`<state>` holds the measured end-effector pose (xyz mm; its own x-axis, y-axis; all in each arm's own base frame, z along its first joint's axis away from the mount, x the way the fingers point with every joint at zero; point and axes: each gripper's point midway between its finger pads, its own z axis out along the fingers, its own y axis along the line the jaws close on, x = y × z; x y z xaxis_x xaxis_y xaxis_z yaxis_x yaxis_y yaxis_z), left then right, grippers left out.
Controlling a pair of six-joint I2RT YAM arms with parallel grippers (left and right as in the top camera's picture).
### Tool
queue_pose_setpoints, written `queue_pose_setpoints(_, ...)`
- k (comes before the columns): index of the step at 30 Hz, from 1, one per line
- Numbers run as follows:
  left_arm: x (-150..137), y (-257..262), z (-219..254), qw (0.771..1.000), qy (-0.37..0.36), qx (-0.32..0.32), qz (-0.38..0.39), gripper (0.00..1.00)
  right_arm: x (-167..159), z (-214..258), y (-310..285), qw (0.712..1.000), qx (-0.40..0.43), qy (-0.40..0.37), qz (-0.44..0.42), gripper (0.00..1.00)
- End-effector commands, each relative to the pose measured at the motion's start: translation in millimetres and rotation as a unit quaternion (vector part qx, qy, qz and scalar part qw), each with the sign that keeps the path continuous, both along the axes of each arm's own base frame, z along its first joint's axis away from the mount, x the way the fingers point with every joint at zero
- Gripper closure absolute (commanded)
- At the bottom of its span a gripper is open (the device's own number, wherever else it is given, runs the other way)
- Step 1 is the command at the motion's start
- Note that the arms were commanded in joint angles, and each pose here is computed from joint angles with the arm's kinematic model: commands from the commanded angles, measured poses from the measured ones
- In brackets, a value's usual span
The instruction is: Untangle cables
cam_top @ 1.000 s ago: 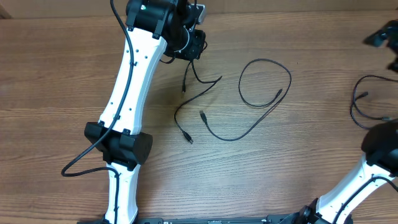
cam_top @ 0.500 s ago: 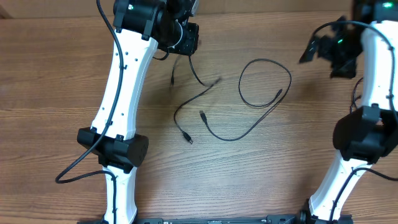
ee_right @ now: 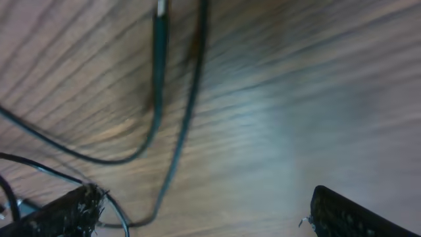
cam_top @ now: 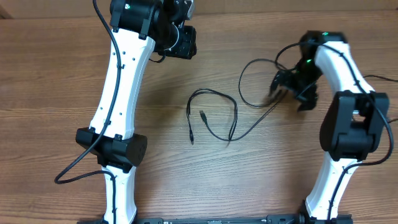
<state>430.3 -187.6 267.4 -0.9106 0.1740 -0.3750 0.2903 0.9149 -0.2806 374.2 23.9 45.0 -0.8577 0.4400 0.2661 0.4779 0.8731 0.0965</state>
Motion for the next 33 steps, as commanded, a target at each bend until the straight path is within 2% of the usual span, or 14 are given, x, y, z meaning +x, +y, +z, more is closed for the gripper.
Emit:
queue_pose_setpoints(1, -4.7, 3.9, 22.3, 1.0, -0.026, -0.008, 0.0, 0.57, -1.6, -11.0, 23.4, 1.0, -0.002, -0.001, -0.027, 0.0)
queue_pose_setpoints(5, -6.7, 4.3, 21.3, 1.0, -0.022, -0.007, 0.0, 0.57, 2.7, -28.0, 33.6, 0.997, -0.039, -0.013, -0.059, 0.01)
queue_pose_setpoints(10, -10.2, 4.5, 19.7, 1.0, -0.014, -0.005, -0.001, 0.58, 13.6, -37.5, 29.3, 0.988, -0.1, -0.038, -0.115, 0.25)
queue_pose_setpoints(16, -11.3, 5.0, 19.1, 1.0, -0.012, -0.004, -0.001, 0.59, 22.9, -38.6, 35.6, 0.985, -0.096, -0.056, -0.131, 0.93)
queue_pose_setpoints(17, -11.2, 5.0, 19.2, 1.0, -0.012, -0.004, -0.001, 0.59, 23.3, -38.3, 34.8, 0.986, -0.096, -0.057, -0.127, 0.96)
queue_pose_setpoints(20, -11.0, 4.9, 19.2, 1.0, -0.012, -0.004, -0.001, 0.59, 32.2, -31.1, 30.6, 0.988, -0.09, -0.074, -0.102, 0.96)
queue_pose_setpoints(24, -11.1, 5.0, 19.2, 1.0, -0.012, -0.004, -0.001, 0.59, 54.7, 6.0, 9.5, 0.986, -0.091, -0.111, -0.082, 0.96)
queue_pose_setpoints(29, -11.0, 5.0, 19.2, 1.0, -0.012, -0.004, -0.001, 0.59, 87.1, 112.5, -58.2, 0.968, -0.131, -0.197, -0.087, 0.96)
queue_pose_setpoints(32, -10.6, 4.9, 19.4, 1.0, -0.013, -0.004, -0.001, 0.59, 89.4, 169.9, -99.3, 0.951, -0.162, -0.245, -0.1, 0.96)
queue_pose_setpoints(33, -10.3, 4.8, 19.6, 1.0, -0.014, -0.004, -0.001, 0.59, 85.5, 201.8, -123.5, 0.94, -0.175, -0.274, -0.105, 0.96)
